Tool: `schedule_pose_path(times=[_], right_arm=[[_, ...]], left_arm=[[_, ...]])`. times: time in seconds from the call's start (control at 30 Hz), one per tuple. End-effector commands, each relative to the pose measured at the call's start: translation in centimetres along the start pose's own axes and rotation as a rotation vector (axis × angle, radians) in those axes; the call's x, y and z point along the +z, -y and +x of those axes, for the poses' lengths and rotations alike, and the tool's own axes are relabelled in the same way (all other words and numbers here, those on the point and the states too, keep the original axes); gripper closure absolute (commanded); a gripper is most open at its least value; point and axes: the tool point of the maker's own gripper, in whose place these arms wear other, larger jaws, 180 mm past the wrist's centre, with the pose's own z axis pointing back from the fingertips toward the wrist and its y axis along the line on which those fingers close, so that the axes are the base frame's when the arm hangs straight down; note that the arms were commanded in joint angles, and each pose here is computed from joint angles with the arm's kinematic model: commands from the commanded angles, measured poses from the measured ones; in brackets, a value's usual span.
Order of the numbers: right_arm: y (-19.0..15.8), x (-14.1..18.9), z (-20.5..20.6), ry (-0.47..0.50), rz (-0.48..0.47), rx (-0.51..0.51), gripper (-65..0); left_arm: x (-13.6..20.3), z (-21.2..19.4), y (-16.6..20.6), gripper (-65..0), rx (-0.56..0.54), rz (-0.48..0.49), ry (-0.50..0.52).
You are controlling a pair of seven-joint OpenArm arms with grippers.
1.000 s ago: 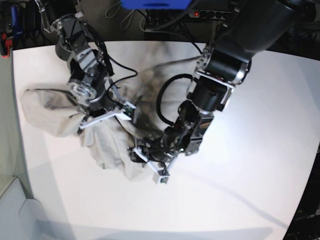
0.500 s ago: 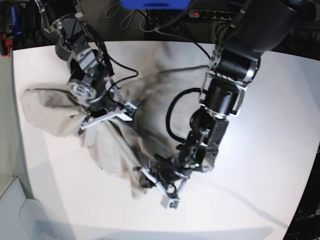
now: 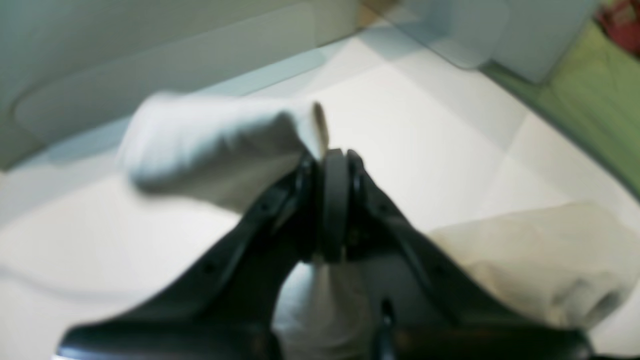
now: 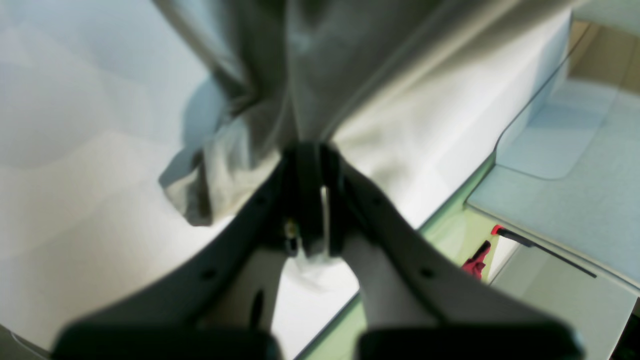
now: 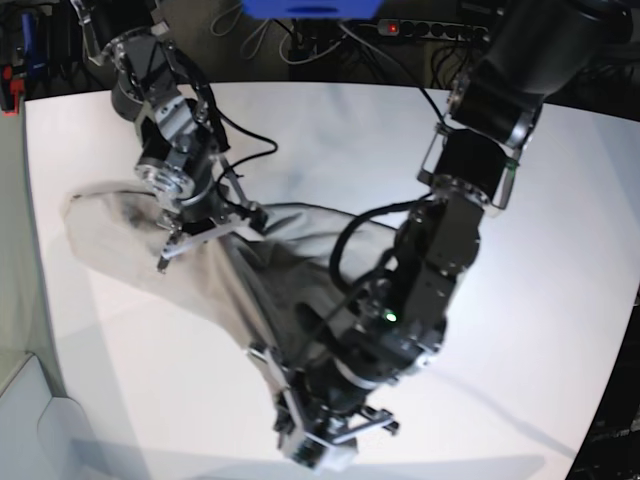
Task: Layout the t-shirt on the table in an organized manner, then fold the t-shirt properly
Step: 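Drag the grasped fabric with the left gripper toward the right gripper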
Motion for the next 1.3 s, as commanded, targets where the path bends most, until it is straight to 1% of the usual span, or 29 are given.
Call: schedule_pose_path(times=[0.0,0.07,0.1,0.17,0.27,0.33,0.4,0.53,0.6,0.63,0.7,0.77,0.8,0.87,0.97,1.03,1.13,1.27], right_arm=[[1.2,0.3,0.0,-0.005,-0.035,-0.004,0.0],[1.1,0.2,-0.1,-0.006,-0.034,-0.003,0.0],[1.1,0.2,-0.1,-0.006,-0.034,-0.003,0.0],[1.1,0.2,-0.1,-0.006,-0.034,-0.003,0.0],[1.2,0.2,-0.2,-0.009,-0.036,0.0,0.0],[1.1,0.2,-0.4,-0.013,-0.034,0.0,0.0],[0.5,0.2,-0.7,-0.019,-0.022,-0.001,0.0],[0.3,0.2,-1.1,-0.029,-0.017,0.001,0.0],[0.5,0.1,-1.8,-0.045,-0.023,0.016,0.0],[0.5,0.1,-2.0,-0.049,-0.025,0.02,0.0],[0.6,0.1,-2.1,-0.051,-0.026,0.022,0.0],[0.8,0.1,-2.6,-0.061,-0.031,0.03,0.0],[0.8,0.1,-2.7,-0.064,-0.032,0.033,0.0],[0.9,0.1,-2.8,-0.066,-0.033,0.036,0.0],[1.0,0.0,-2.9,-0.069,-0.035,0.037,0.0],[1.2,0.0,-3.3,-0.077,-0.04,0.045,0.0],[1.4,0.0,-3.9,-0.09,-0.046,0.056,0.0],[2.1,0.0,-4.7,-0.106,-0.059,0.043,0.0]], left_arm=[[-0.4,1.6,0.5,-0.1,-0.056,0.011,0.036],[-1.8,0.1,2.5,-0.1,-0.141,0.011,-0.014],[-2.4,-0.3,2.7,-0.1,-0.167,0.026,-0.02],[-3.4,-0.2,3.2,-0.1,-0.199,0.049,0.012],[-4.3,-1.0,3.2,-0.1,-0.233,0.068,0.02],[-5.2,-1.9,2.6,-0.1,-0.233,0.08,0.007],[-6.3,-2.1,2.1,-0.1,-0.21,0.086,0.003],[-8.1,-4.0,-0.8,-0.7,-0.155,0.127,-0.06],[-8.4,-4.7,-1.7,-4.0,-0.139,0.141,-0.087],[-8.4,-4.7,-2.0,-7.6,-0.131,0.146,-0.084],[-8.1,-4.1,-2.5,-16.9,-0.113,0.158,-0.071],[-7.7,-4.4,-3.0,-28.1,-0.083,0.171,-0.067],[-7.4,-4.7,-3.0,-31.7,-0.065,0.175,-0.065],[-6.6,-3.9,-2.9,-36.1,-0.042,0.174,-0.025],[-5.8,-3.0,-2.1,-40.5,0.011,0.149,0.02],[-4.8,-2.7,-1.8,-42.0,0.047,0.14,0.011],[-2.1,-5.2,-2.4,-42.2,0.082,0.138,-0.089],[1.7,-10.1,-2.8,-42.2,0.088,0.143,-0.208]])
